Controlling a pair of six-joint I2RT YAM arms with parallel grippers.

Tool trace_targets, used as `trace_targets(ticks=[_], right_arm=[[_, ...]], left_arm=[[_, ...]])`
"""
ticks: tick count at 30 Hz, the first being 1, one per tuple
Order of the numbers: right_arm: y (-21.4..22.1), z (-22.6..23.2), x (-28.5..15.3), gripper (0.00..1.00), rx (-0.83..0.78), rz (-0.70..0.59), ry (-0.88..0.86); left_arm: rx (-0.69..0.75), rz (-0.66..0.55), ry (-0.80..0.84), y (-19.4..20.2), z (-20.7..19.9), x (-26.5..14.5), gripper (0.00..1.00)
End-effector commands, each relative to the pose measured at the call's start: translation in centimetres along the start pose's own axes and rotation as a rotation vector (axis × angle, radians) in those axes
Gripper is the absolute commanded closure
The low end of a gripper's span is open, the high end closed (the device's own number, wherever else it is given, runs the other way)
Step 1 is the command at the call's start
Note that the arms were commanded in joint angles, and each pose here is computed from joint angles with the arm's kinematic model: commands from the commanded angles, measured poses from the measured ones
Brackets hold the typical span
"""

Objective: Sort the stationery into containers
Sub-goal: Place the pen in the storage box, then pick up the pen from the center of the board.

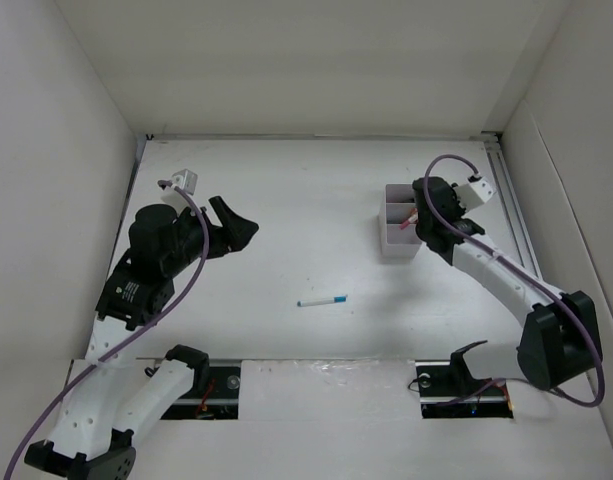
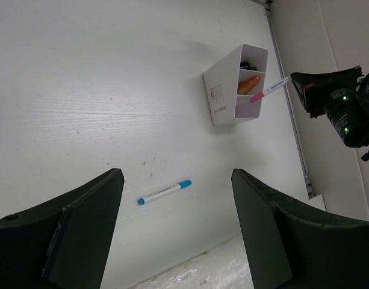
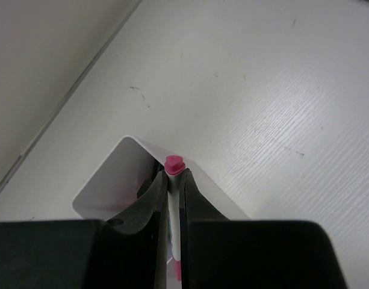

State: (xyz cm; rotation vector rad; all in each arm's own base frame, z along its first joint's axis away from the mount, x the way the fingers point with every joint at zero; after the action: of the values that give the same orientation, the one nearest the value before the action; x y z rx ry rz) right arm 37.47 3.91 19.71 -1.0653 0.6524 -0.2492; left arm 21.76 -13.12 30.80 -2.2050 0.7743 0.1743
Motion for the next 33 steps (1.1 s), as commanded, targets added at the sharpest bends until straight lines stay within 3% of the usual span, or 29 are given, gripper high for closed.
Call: trace_targets(ticks=[1, 5, 8, 12, 16, 20, 22, 25, 26, 27, 29, 30, 32, 33], right_arm=[[0.0, 0.1, 0.3, 1.0, 0.049, -0.04, 0.028], [1.0, 0.5, 0.2, 0.98, 0.028, -0.025, 0.018], [0.9, 0.9, 0.1, 0.9, 0.023, -0.035, 0.019], [1.5, 1.3, -0.4, 0.75, 0.017, -0.024, 0.005], [1.8, 1.0, -0.6, 0.48, -0.004, -0.021, 0.015], [1.1, 1.1, -1.7, 0.35, -0.012, -0.009, -0.016], [0.1, 1.6, -3.1, 0.35, -0.042, -0.001, -0.079], [0.5, 4.5, -5.8, 0.49, -0.148, 0.094, -0.319], [1.4, 5.3, -6.5, 0.57, -0.153, 0.144, -0.38], [3.6, 7.7, -9.4, 0.78, -0.203, 0.271, -0.573], [6.1, 8.6, -12.6, 0.99, -0.356, 0.391, -0.737], [9.1, 8.4, -15.6, 0.99, -0.444, 0.549, -0.865], [13.1, 8.4, -19.4, 0.98, -0.612, 0.703, -0.981], [14.9, 7.9, -20.7, 0.89, -0.678, 0.767, -1.007]], left_arm=[[0.02, -0.012, 0.038, -0.3, -0.6, 0.2, 0.3], [0.02, -0.019, 0.032, -0.3, -0.4, 0.1, 0.3], [0.02, -0.019, 0.031, -0.3, -0.4, 0.1, 0.3], [0.02, -0.025, 0.025, -0.4, -0.2, 0.1, 0.3], [0.02, -0.025, 0.025, -0.4, -0.2, 0.1, 0.3], [0.021, -0.032, 0.031, -0.6, -0.5, 0.0, 0.3], [0.021, -0.038, 0.024, -0.7, -0.4, 0.0, 0.3], [0.025, -0.062, 0.029, -1.5, -1.0, -0.5, 0.3], [0.035, -0.077, 0.029, -1.9, -1.1, -0.7, 0.3], [0.037, -0.093, 0.027, -2.3, -1.3, -0.9, 0.3], [0.04, -0.118, 0.031, -3.1, -1.9, -1.5, 0.3], [0.041, -0.125, 0.037, -3.3, -2.1, -1.7, 0.3], [0.042, -0.138, 0.036, -3.7, -2.4, -2.1, 0.3], [0.035, -0.146, 0.045, -4.0, -2.8, -2.3, 0.29]])
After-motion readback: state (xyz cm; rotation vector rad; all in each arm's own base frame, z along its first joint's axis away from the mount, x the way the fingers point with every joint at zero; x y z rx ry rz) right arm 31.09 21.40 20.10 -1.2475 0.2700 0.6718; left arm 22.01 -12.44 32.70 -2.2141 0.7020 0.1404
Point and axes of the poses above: each gripper's point midway between its finger pads, its own x axis out along the fingers, its own z axis along the line the jaws close on, y = z × x, the point moved 1 cm from there along -x, back along the fingers, and after that the axes turned 9 degrees about -x, right-handed, at the moved point
